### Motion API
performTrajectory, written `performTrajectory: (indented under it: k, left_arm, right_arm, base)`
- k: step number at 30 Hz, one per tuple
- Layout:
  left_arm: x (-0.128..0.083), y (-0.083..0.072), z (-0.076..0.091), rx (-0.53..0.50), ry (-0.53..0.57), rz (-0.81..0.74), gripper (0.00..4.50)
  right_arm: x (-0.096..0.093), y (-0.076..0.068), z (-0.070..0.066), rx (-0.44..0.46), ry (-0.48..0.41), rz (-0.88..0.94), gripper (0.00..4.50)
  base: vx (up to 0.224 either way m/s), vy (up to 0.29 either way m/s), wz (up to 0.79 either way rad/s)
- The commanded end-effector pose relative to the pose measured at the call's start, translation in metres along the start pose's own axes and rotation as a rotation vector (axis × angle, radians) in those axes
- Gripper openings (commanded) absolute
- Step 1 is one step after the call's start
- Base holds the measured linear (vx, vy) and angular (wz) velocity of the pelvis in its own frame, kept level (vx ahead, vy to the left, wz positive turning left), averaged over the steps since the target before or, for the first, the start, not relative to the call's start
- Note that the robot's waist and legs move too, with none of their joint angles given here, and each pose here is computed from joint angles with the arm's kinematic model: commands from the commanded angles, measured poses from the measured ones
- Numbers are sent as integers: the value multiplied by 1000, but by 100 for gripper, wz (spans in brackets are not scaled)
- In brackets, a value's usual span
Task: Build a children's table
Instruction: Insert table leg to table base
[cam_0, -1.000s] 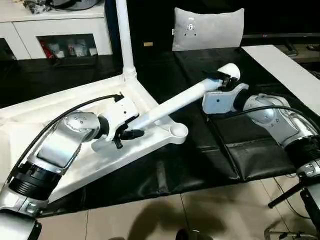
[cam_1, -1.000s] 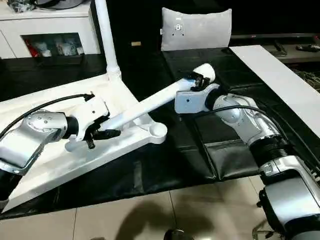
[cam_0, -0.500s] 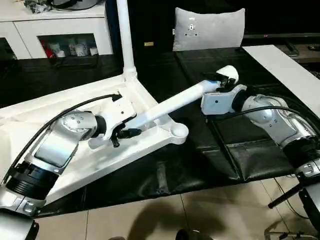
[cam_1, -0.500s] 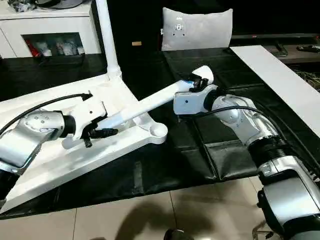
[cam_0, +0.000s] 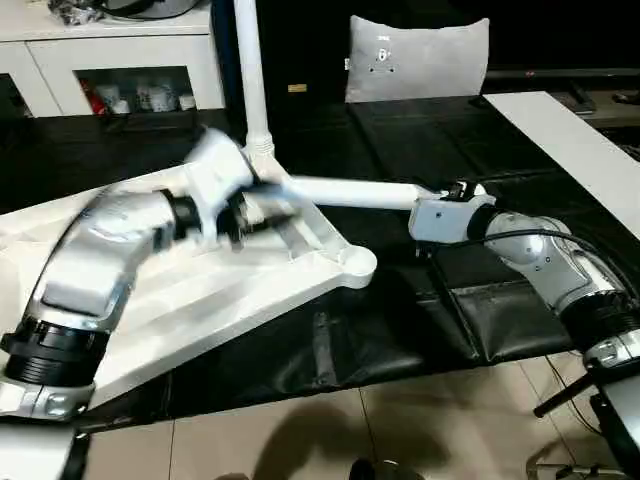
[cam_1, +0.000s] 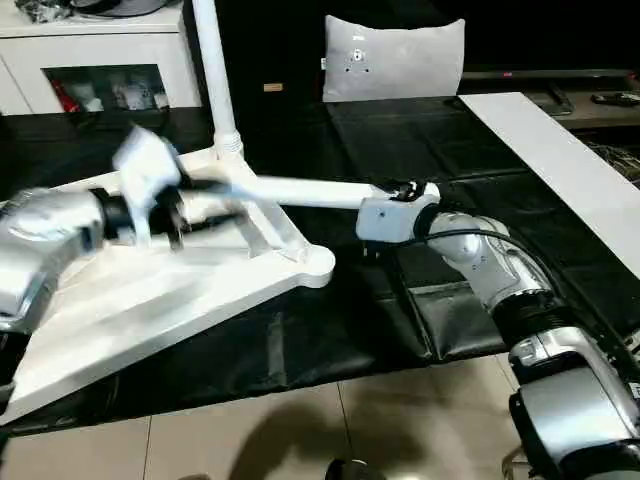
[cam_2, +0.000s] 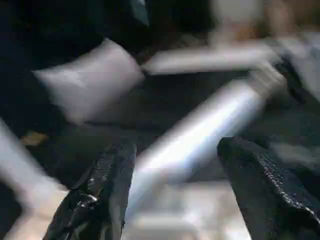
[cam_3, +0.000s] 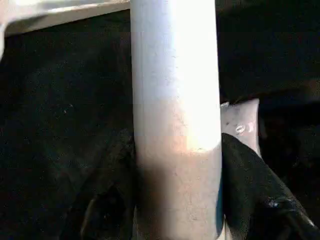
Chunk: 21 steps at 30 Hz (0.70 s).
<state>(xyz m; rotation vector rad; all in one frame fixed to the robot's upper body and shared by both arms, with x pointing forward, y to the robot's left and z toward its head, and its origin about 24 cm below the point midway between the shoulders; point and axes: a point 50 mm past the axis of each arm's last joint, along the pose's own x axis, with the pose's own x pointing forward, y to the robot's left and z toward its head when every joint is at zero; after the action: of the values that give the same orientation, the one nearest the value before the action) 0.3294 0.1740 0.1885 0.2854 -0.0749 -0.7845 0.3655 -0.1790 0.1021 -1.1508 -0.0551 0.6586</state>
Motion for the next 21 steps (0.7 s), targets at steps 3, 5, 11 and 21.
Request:
performTrajectory:
  k: [3,5,11,21]
  left_arm:
    - [-6,27,12,-76,-127,235,348]
    - [-7,31,9,-118,-132,284,365]
    - [3,14,-3,-248,-158,282,411]
    - [52,-44,1,-431,-273,96,450]
  right_arm:
    - [-3,2,-11,126,43,-33,187]
    - [-3,2,-11,205,41,-69,187]
    - [5,-6,11,537,-98,-238,186]
    - [10,6,87,1064,-575,-108,186]
  base:
    - [0,0,0]
    - [0,0,0]
    - [0,0,0]
    - [0,0,0]
